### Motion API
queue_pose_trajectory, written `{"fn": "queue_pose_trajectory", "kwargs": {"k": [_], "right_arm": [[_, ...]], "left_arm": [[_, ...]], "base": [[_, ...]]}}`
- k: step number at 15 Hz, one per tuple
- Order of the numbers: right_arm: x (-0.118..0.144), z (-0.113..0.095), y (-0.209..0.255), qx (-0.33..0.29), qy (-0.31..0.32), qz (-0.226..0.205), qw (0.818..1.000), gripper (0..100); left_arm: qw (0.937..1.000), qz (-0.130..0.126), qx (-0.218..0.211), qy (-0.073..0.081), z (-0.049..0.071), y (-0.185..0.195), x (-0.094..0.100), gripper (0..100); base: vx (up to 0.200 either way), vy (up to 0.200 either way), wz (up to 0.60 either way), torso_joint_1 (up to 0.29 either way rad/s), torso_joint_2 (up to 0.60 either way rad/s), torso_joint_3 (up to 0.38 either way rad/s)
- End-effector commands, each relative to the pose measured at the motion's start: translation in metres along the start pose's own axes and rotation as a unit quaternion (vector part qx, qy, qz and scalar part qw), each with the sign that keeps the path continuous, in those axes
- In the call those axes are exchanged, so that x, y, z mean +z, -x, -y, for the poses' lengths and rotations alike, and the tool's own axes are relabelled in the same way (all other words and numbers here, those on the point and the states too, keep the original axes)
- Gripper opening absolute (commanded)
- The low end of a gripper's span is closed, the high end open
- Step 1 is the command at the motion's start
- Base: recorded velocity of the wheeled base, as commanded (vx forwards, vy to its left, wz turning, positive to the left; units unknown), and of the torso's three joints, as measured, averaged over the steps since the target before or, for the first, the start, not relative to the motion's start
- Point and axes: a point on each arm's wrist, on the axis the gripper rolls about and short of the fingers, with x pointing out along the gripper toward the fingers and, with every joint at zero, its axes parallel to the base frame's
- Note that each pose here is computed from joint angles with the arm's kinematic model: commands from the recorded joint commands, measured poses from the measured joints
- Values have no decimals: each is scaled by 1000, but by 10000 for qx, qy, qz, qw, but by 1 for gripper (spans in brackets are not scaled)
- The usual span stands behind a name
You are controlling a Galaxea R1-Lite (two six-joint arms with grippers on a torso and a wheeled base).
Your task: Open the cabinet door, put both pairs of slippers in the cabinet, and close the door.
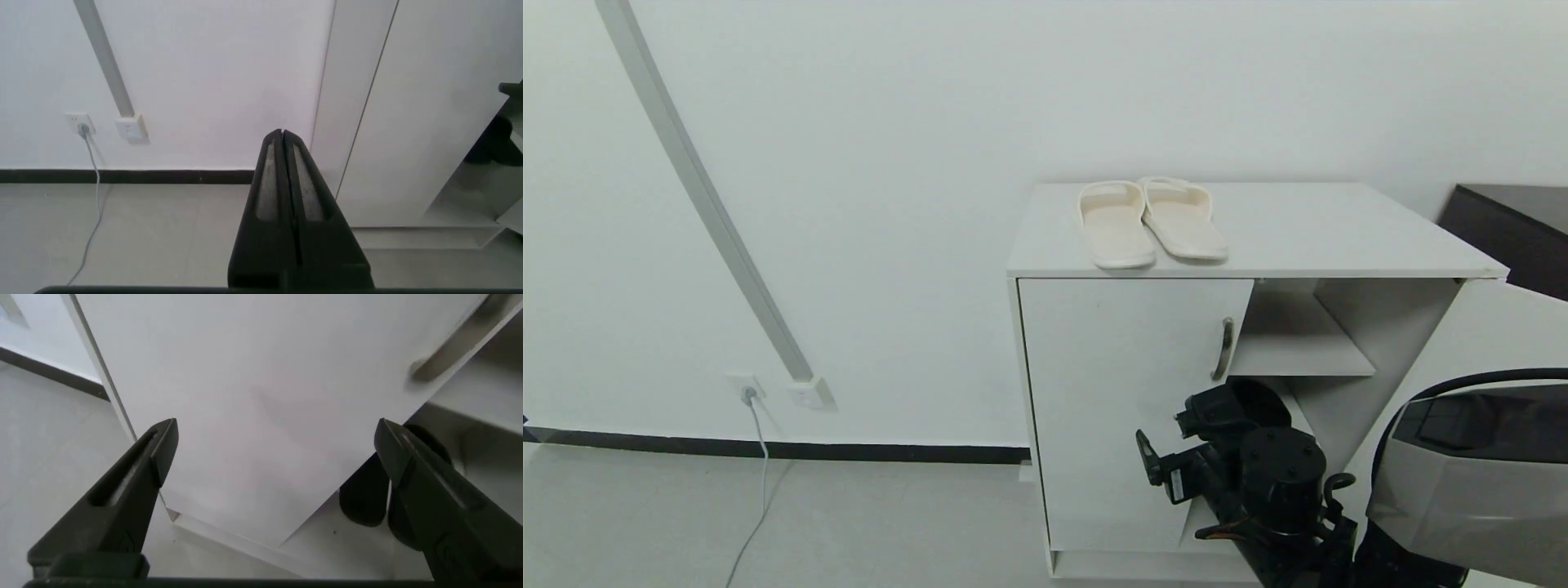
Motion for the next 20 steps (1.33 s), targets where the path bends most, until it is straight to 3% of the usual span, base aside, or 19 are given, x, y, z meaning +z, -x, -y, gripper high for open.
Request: {"fn": "queue_pose_trajectory", "kwargs": {"k": [1, 16, 18, 20], "right_arm": [[-1, 0, 0, 3, 7, -14, 10000, 100], [-7, -1, 1, 139, 88, 17, 9999, 100], [4, 1, 2, 146, 100, 203, 9996, 100], [23, 3, 4, 158, 121, 74, 9998, 100]], "left_arm": [[10000, -3, 2, 0, 0, 0, 0, 0], [10000, -3, 2, 0, 0, 0, 0, 0], [10000, -11, -5, 0, 0, 0, 0, 0], [10000, -3, -5, 0, 0, 0, 0, 0]], "base": [[0, 0, 0, 193, -505, -315], [0, 0, 0, 208, -494, -287], [0, 0, 0, 16, -25, -16], [0, 0, 0, 0, 0, 0]]}}
